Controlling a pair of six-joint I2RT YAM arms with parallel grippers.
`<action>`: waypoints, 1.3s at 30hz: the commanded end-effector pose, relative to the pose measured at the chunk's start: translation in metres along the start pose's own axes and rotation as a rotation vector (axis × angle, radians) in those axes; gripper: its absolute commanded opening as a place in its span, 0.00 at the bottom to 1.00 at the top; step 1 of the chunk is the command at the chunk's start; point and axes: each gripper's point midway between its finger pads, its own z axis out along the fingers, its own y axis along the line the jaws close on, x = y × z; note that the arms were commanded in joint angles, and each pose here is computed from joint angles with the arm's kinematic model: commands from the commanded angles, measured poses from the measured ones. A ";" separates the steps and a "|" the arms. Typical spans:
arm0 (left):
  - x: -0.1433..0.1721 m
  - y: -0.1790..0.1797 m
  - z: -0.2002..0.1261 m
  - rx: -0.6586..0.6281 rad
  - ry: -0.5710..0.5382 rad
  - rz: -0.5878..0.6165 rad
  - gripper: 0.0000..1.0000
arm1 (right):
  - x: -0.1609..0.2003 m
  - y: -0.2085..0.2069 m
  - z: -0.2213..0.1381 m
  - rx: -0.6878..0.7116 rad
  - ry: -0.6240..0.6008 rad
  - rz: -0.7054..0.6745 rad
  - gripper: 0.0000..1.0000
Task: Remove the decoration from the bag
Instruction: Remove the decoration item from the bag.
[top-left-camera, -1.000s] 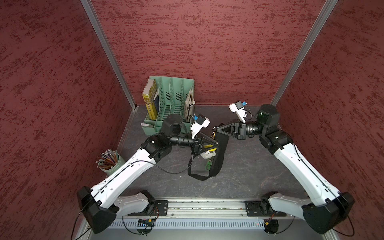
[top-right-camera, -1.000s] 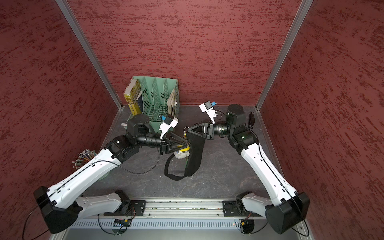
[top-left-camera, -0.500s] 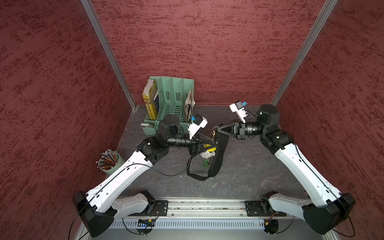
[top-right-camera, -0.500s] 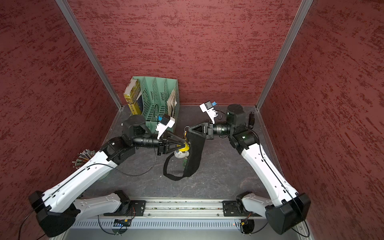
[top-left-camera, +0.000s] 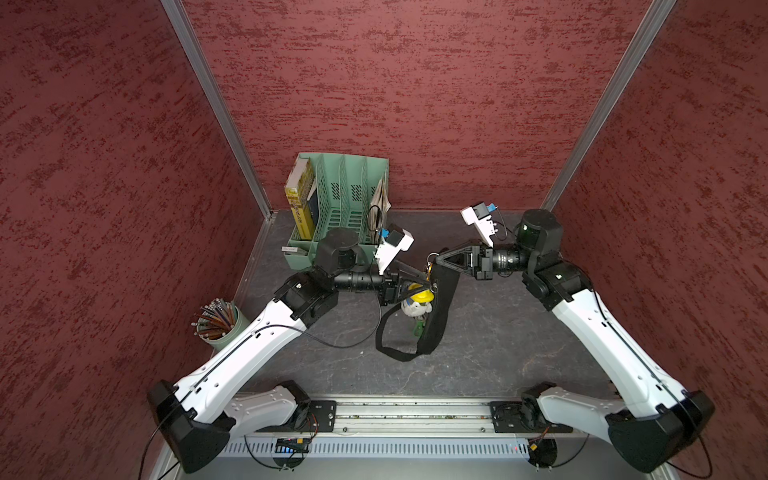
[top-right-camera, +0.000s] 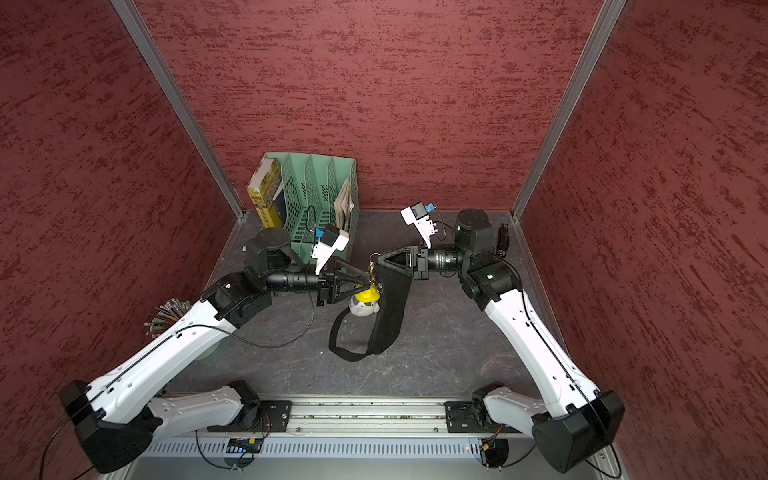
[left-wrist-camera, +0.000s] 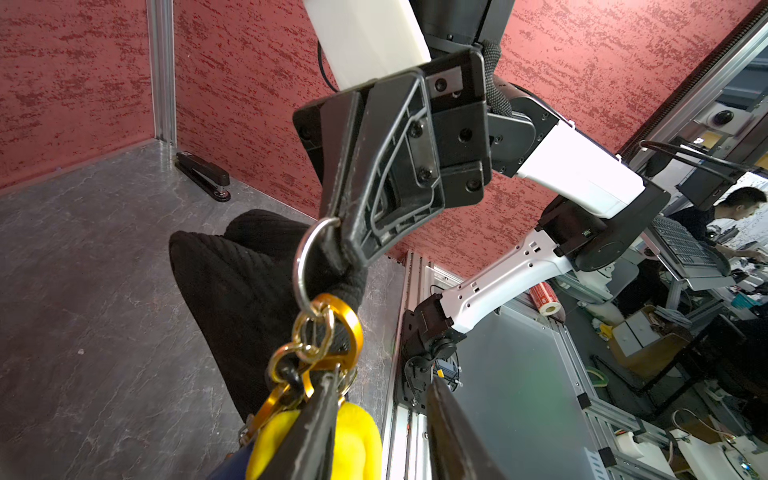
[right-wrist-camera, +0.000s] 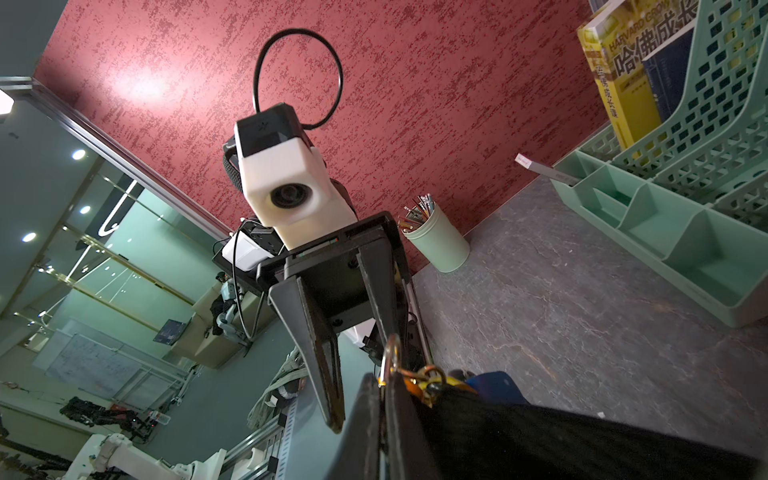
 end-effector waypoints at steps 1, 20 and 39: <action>-0.002 0.000 0.006 0.042 -0.010 -0.008 0.40 | -0.018 0.034 -0.006 -0.044 -0.042 -0.115 0.00; -0.016 0.022 0.017 0.016 -0.067 -0.037 0.56 | -0.021 0.054 -0.010 -0.109 -0.057 -0.124 0.00; -0.016 -0.012 0.004 0.197 -0.064 -0.037 0.45 | -0.020 0.049 -0.007 -0.112 -0.045 -0.141 0.00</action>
